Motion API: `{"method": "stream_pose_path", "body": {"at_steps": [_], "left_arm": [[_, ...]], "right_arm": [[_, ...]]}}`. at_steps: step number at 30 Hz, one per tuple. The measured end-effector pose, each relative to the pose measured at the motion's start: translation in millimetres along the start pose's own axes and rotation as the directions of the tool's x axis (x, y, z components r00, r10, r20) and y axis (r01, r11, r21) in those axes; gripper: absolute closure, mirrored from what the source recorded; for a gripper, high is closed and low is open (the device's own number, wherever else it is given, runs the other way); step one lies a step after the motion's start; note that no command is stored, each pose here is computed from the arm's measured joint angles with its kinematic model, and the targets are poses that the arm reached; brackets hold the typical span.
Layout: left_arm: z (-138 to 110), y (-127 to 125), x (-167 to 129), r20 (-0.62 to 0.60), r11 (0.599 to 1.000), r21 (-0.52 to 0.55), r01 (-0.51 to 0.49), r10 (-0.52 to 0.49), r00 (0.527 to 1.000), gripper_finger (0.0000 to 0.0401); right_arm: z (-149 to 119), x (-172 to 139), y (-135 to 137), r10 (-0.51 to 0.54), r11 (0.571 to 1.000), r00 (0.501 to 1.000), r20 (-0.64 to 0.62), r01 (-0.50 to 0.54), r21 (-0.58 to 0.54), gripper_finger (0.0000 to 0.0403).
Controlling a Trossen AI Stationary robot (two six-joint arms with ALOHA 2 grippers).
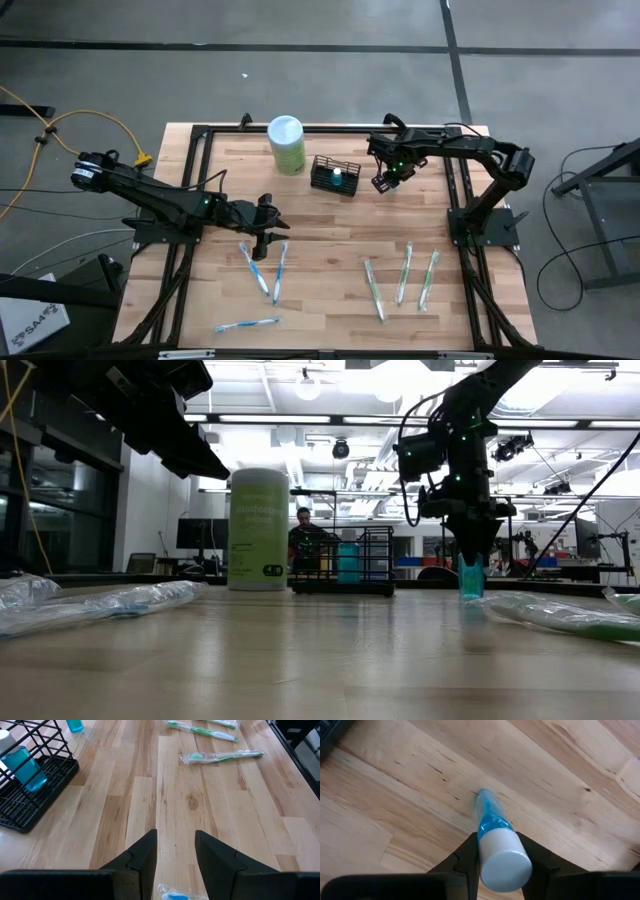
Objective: Pick & Place toothbrushing station
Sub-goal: Put the mouthwash into the mesh organizer
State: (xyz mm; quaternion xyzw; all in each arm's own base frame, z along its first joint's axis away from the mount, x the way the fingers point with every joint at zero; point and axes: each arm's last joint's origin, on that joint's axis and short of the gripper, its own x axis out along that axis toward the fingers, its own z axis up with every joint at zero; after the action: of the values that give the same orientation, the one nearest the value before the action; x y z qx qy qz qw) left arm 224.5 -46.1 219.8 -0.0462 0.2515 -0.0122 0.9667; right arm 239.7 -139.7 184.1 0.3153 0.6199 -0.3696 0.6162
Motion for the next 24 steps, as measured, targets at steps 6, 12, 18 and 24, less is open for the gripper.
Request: {"method": "stream_pose_path", "body": {"at_steps": [6, 12, 18, 24], "left_arm": [[0, 0, 0, 0.0, 1.0, 0.0, 0.0, 0.0, 1.0, 0.0274], [0, 0, 0, 0.0, 1.0, 0.0, 0.0, 0.0, 1.0, 0.0274], [0, 0, 0, 0.0, 1.0, 0.0, 0.0, 0.0, 1.0, 0.0274], [0, 0, 0, 0.0, 1.0, 0.0, 0.0, 0.0, 1.0, 0.0274]], "right_arm": [[0, 0, 0, 0.001, 1.0, 1.0, 0.0, -0.001, 0.0, 0.0314], [8, -16, 3, 0.02, 1.0, 0.999, 0.027, -0.02, 0.002, 0.0319], [17, -51, 7, 0.029, 1.0, 0.998, 0.052, -0.028, -0.005, 0.0319], [19, -85, 15, 0.049, 0.998, 0.995, 0.083, -0.046, -0.032, 0.0319]]}}
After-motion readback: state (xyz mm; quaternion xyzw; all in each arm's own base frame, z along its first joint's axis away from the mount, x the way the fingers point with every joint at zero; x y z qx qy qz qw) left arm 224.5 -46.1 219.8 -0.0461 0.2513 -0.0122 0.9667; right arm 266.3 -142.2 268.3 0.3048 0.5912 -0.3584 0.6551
